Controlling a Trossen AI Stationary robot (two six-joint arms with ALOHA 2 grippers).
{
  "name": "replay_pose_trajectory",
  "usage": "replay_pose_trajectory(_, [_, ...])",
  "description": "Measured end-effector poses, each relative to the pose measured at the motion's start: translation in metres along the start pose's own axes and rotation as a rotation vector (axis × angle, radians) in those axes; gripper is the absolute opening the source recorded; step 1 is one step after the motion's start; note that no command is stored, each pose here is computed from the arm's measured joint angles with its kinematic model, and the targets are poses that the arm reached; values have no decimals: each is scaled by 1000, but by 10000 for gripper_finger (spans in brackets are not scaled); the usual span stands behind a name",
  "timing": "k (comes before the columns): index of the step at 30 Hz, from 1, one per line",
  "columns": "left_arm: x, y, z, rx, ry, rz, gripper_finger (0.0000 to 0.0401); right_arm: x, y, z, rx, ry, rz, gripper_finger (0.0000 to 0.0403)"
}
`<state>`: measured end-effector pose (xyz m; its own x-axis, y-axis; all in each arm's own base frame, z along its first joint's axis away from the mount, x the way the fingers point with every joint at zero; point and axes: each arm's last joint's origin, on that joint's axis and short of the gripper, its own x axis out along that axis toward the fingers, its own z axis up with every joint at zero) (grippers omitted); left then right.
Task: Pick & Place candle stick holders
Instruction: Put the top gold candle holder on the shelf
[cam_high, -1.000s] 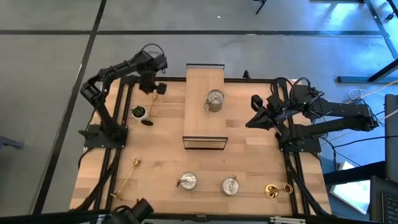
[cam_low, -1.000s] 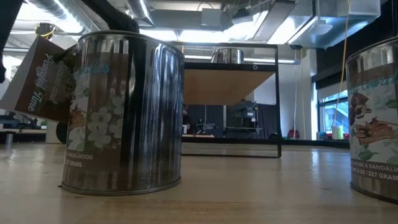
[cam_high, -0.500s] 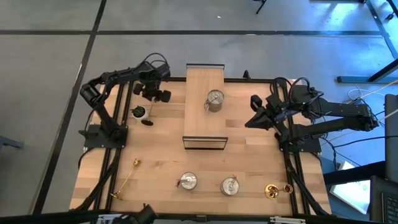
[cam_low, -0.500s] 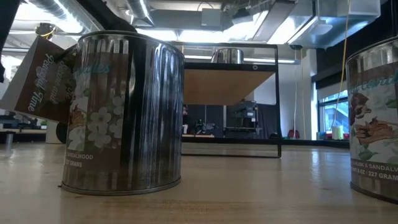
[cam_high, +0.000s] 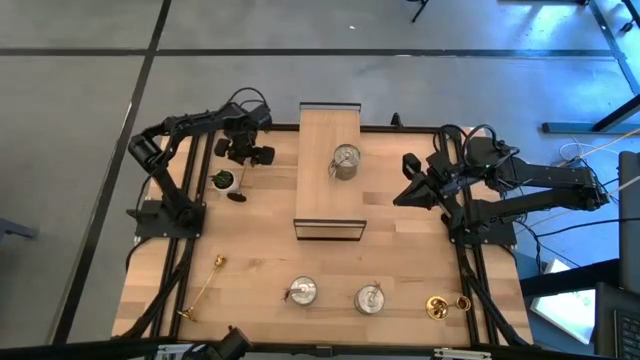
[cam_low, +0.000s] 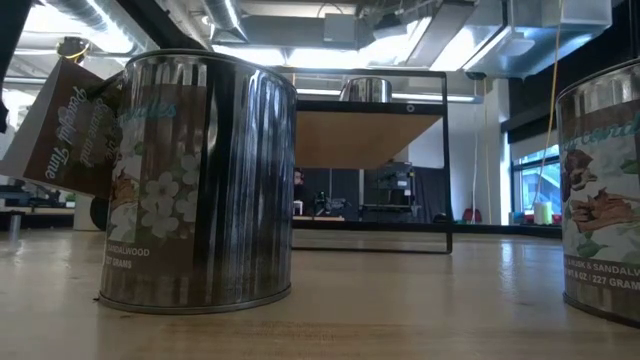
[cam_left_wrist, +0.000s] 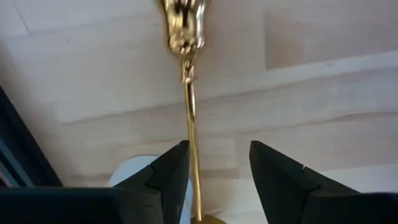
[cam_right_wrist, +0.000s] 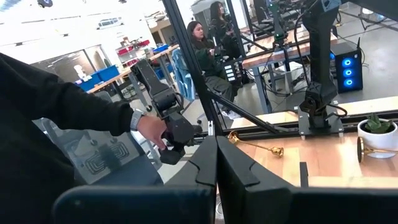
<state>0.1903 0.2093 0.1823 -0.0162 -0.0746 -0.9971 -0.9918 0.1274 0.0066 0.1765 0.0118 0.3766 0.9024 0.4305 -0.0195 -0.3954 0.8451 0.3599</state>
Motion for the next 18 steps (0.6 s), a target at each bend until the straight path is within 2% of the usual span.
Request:
replay_pose_trajectory(9, [2,2,0,3,-59,93,160,0,1,-1,0,3,6,3])
replay_pose_trajectory(18, [2,-1,-1,5,-71,93,163,1,1,-1,2,7,5,3])
